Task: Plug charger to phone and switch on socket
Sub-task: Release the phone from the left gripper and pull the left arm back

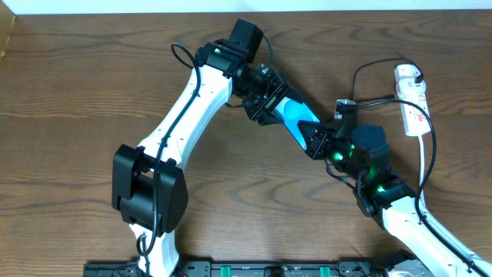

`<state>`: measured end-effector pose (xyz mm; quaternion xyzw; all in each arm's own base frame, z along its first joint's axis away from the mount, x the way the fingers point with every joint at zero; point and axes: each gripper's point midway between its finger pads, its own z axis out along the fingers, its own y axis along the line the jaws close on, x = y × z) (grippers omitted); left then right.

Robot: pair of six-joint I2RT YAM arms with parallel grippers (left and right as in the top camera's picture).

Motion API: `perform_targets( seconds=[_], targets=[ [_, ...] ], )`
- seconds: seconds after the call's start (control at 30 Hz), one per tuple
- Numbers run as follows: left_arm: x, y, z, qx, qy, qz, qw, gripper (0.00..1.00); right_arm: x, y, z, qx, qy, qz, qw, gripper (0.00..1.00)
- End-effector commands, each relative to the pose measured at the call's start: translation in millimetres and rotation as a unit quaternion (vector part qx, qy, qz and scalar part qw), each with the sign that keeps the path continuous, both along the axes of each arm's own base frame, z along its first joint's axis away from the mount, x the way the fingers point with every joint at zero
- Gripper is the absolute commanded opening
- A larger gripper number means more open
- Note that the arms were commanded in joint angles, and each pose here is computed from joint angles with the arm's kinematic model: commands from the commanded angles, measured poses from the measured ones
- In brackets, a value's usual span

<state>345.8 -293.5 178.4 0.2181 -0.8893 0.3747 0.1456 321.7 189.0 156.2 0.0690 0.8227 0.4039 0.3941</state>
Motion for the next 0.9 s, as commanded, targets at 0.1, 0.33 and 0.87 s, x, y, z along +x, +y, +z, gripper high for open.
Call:
perform_targets(
  seconds=[0.1,0.33,0.87],
  targets=[
    [11,14,3,-0.007,-0.025,-0.005,1.0,0.8,2,1,9,0.016,-0.006,-0.006,1.0,0.01],
    [9,60,3,0.004,-0.036,-0.024,0.999,0.85,2,1,8,0.016,-0.005,-0.006,1.0,0.01],
    [-61,214,43,0.345,-0.079,-0.002,0.935,0.85,1,1,5,0.013,0.001,-0.006,1.0,0.01]
  ],
)
